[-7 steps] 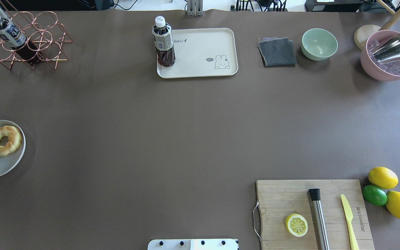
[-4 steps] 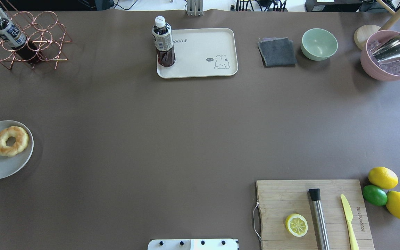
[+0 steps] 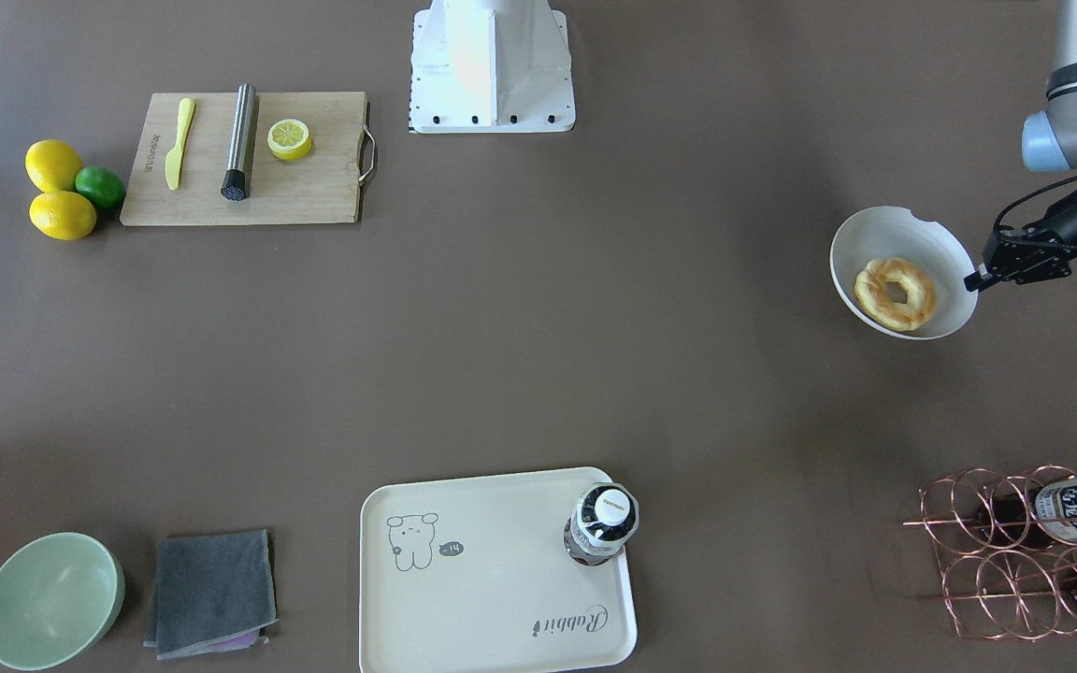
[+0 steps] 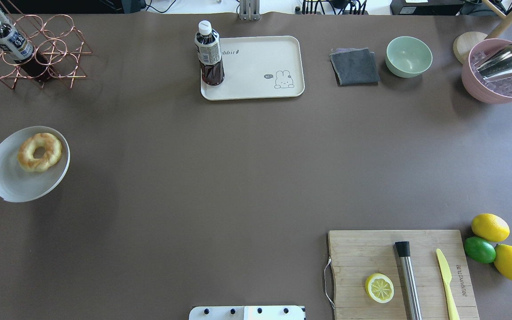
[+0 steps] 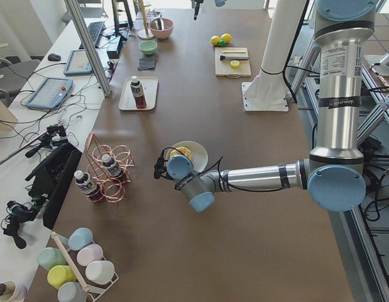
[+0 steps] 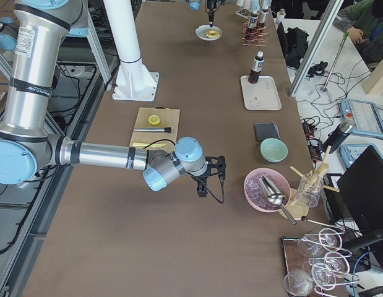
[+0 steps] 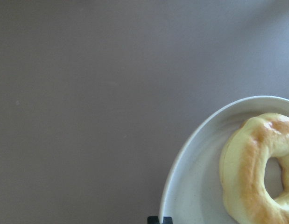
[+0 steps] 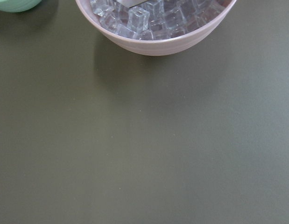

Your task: Place donut on tray

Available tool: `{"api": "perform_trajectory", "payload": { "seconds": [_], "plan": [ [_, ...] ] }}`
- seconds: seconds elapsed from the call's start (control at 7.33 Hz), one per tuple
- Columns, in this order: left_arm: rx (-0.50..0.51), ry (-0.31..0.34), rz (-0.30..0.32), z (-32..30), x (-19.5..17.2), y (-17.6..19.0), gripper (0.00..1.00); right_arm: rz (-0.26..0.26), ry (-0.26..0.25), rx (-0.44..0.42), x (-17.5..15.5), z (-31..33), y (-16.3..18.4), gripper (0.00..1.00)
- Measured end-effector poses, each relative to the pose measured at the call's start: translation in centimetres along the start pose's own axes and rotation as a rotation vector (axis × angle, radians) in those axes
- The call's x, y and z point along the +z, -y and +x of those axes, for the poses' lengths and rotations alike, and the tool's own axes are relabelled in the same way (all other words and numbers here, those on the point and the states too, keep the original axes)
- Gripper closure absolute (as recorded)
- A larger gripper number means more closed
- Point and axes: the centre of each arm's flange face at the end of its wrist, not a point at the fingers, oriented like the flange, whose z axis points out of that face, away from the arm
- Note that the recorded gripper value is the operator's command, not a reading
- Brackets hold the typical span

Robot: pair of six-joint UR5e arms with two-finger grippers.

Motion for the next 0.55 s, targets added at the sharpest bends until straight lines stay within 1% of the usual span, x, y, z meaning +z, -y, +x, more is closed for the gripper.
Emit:
{"api": "perform_trajectory", "payload": {
  "seconds": [0.14,0.27,0.55],
  "plan": [
    [-0.051,-0.034,0.014,4.1,0.2,1.9,1.0,0.005,0.008,0.006,-0.2,-0.7,0.4,0.0],
    [-0.082,-0.053,0.023,8.0,1.3,3.2,1.0,0.005,0.02,0.018,0.0,-2.0,0.9,0.0],
    [-0.132,-0.066,0.046,15.9,5.9,5.0,1.0,-0.001,0.054,0.046,0.3,-5.9,1.7,0.0]
  ]
}}
